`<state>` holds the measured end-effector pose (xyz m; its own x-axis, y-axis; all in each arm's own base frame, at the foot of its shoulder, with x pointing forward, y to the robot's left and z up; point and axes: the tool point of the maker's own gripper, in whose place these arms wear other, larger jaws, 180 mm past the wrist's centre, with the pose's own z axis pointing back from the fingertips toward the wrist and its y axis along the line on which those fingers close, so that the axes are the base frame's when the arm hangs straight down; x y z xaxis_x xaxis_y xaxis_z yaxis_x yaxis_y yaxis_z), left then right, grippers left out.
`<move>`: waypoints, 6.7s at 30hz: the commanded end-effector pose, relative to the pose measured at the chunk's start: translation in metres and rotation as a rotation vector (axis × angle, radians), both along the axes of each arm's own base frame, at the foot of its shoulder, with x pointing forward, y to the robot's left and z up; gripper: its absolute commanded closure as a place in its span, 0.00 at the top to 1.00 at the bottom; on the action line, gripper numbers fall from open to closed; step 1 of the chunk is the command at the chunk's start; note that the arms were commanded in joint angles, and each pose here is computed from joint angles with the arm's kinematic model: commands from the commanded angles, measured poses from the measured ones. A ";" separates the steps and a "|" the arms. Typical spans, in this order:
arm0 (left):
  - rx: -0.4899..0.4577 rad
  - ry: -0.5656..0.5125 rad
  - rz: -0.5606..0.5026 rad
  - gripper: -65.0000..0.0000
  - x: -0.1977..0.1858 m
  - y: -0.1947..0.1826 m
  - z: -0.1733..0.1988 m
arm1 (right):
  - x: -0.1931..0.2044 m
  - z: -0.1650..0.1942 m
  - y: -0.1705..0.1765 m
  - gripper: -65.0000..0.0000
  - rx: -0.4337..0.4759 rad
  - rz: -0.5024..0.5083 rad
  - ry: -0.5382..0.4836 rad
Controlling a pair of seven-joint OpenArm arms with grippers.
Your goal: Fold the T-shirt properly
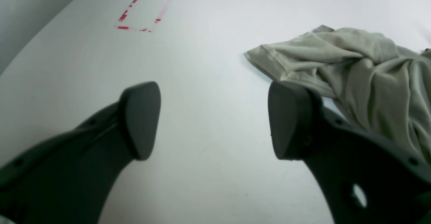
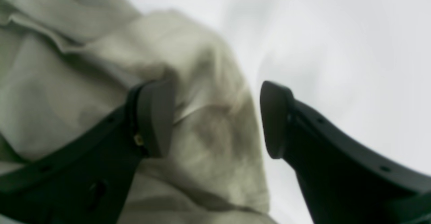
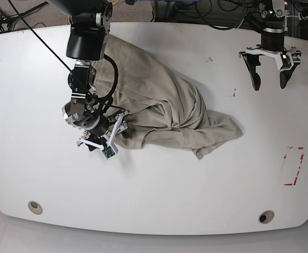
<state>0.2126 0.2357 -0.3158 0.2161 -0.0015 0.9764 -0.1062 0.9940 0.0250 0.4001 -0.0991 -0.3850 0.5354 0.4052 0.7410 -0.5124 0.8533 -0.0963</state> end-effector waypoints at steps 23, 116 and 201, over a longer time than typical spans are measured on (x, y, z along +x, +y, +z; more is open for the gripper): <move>0.012 -0.040 -0.008 0.71 0.002 0.000 0.011 | 0.039 -0.007 0.012 0.59 0.155 -0.020 0.012; -0.250 0.201 -0.571 0.72 -0.003 -0.133 -0.035 | 0.002 0.527 0.181 0.00 -0.400 0.286 -1.281; -0.379 0.218 -0.601 0.68 0.132 -0.243 -0.080 | 0.016 0.549 0.183 0.00 -0.449 0.272 -1.275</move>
<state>0.3406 -0.0042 -0.4037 0.4891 0.1475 0.8597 0.4137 0.8285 -0.3775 0.4246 0.0845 0.1436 -0.5170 0.7292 0.4482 -0.0514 0.4962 -0.8667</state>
